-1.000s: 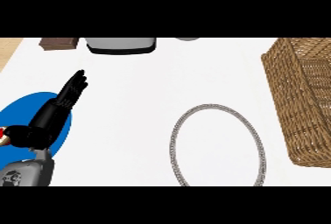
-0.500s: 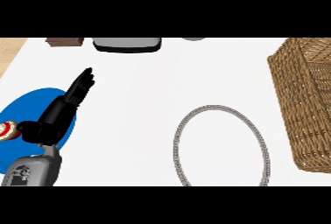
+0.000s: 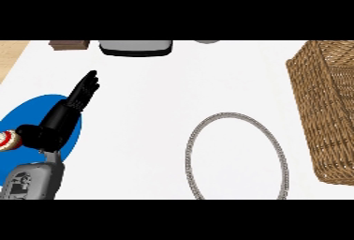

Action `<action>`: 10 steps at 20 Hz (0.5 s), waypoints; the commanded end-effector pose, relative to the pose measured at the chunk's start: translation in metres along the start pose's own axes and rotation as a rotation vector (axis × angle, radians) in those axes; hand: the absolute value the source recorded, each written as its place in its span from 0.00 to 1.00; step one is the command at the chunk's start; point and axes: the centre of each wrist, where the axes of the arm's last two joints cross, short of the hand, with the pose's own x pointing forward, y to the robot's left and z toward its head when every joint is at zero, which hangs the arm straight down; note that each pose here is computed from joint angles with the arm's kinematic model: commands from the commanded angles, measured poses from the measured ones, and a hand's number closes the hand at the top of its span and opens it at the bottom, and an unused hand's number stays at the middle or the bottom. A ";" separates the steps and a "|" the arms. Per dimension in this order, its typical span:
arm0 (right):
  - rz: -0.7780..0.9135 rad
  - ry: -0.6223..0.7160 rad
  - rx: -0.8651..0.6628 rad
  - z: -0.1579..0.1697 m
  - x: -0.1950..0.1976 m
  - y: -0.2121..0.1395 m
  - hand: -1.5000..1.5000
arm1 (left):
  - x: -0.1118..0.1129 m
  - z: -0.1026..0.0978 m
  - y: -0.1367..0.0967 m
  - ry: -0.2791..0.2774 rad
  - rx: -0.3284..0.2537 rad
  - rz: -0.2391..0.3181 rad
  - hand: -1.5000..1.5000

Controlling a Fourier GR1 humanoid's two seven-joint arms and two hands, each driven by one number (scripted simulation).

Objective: Pick the eggplant from the placemat and place it in the basket

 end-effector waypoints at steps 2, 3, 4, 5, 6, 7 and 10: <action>0.021 0.050 0.028 -0.036 -0.040 -0.007 1.00 | 0.001 0.005 -0.003 -0.002 0.005 -0.002 0.50; 0.021 0.033 0.010 -0.037 -0.040 -0.004 1.00 | 0.011 0.003 -0.007 -0.014 -0.002 -0.012 0.50; 0.026 0.038 0.048 -0.044 -0.040 0.000 1.00 | 0.002 -0.004 0.005 0.006 0.007 -0.003 0.50; 0.035 0.039 0.040 -0.043 -0.059 -0.005 1.00 | -0.002 0.006 -0.006 -0.011 -0.003 0.003 0.50; 0.024 0.056 0.059 -0.055 -0.054 0.005 1.00 | 0.019 0.003 -0.001 0.006 -0.019 -0.010 0.50; 0.030 0.031 0.070 -0.035 -0.070 0.020 1.00 | 0.012 -0.003 -0.002 0.016 0.002 0.005 0.50; 0.031 0.040 0.018 -0.055 -0.098 0.031 1.00 | -0.001 0.006 -0.025 -0.003 0.006 -0.006 0.50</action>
